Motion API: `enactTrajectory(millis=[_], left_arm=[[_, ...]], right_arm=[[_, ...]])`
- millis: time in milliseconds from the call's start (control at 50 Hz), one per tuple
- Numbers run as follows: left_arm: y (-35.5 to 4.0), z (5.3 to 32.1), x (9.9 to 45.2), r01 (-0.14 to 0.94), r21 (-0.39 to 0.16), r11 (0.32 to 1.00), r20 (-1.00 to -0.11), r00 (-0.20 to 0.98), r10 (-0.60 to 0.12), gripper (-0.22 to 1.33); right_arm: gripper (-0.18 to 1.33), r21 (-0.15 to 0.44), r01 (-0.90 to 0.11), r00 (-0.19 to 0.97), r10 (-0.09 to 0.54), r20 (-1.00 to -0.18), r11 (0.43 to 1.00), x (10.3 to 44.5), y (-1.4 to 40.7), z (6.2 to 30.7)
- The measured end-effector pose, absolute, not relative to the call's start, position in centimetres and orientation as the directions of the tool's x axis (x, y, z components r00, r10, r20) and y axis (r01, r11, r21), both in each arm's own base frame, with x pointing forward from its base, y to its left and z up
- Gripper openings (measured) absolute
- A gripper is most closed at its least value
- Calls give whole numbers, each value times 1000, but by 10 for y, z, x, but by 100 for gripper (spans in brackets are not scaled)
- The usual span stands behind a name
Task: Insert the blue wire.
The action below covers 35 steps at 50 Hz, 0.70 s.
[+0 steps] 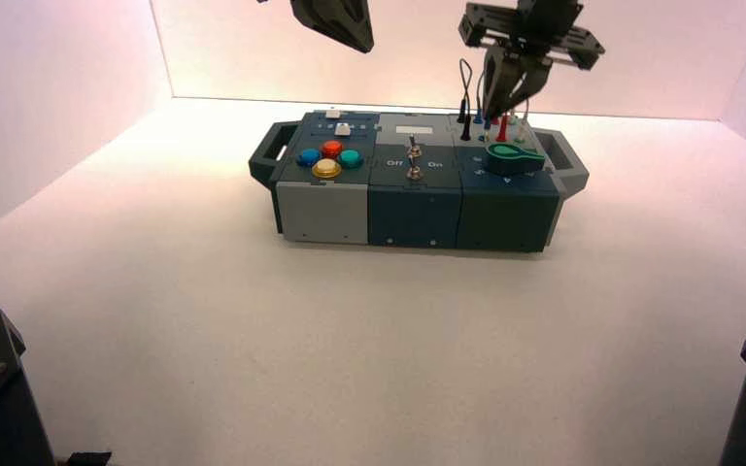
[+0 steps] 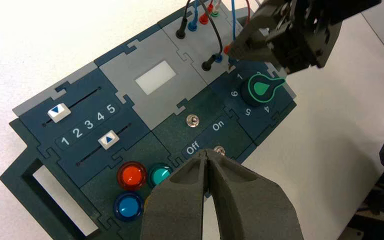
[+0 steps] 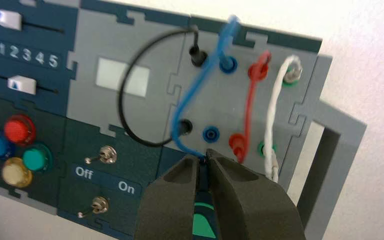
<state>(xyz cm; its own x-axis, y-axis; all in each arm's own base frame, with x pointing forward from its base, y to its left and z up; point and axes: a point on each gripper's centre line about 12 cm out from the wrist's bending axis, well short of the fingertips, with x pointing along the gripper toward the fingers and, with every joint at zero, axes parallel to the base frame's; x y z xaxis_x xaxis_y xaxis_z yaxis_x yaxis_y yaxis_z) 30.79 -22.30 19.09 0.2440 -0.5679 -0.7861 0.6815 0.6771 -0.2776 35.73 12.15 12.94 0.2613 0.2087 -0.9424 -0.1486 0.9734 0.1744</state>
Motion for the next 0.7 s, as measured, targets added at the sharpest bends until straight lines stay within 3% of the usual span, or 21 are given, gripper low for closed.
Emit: enactTrajectory(millis=[300, 700], left_arm=[[-223, 191, 308, 682, -277, 677, -785, 245, -568, -16], [-223, 191, 308, 682, -277, 677, -785, 245, -568, -16]], right_arm=[[-3, 132, -191, 301, 186, -935, 973, 362, 121, 138], [-3, 121, -192, 352, 184, -918, 974, 359, 119, 127]])
